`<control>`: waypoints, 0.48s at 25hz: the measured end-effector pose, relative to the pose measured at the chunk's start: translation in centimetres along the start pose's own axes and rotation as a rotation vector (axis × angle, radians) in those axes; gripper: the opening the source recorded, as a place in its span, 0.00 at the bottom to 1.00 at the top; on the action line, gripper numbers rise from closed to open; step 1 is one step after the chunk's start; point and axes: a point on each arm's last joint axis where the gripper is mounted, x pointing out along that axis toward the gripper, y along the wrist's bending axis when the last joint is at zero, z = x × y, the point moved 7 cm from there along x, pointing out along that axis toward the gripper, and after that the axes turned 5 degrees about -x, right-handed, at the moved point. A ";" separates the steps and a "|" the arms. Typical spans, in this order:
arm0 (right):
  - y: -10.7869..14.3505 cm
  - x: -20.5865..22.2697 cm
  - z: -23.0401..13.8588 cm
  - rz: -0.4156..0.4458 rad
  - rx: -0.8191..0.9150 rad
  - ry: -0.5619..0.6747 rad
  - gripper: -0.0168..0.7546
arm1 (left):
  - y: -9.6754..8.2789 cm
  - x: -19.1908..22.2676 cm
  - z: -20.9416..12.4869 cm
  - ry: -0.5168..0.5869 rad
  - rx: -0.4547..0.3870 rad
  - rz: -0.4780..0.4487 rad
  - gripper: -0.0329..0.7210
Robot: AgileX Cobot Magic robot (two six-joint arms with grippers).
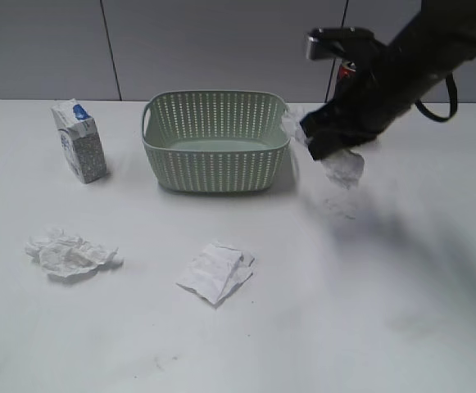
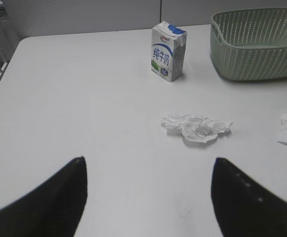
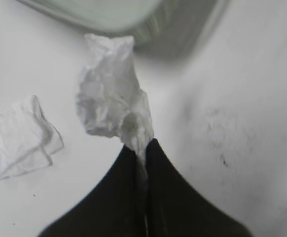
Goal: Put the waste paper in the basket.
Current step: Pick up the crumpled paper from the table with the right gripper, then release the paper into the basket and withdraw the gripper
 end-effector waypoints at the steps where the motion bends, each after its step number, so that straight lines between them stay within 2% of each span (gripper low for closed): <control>1: 0.7 -0.7 1.2 0.006 -0.039 -0.029 0.02 | 0.0 0.0 0.0 0.000 0.000 0.000 0.83; 4: 3.3 -2.6 5.0 0.019 -0.135 -0.133 0.02 | 0.0 0.0 0.0 0.000 0.000 0.000 0.83; 8: 6.5 -4.8 10.1 0.003 -0.213 -0.350 0.02 | 0.0 0.0 0.0 0.000 0.000 -0.001 0.83; 12: 7.4 -5.6 13.5 -0.052 -0.224 -0.561 0.02 | 0.0 0.0 0.0 0.000 0.000 -0.001 0.83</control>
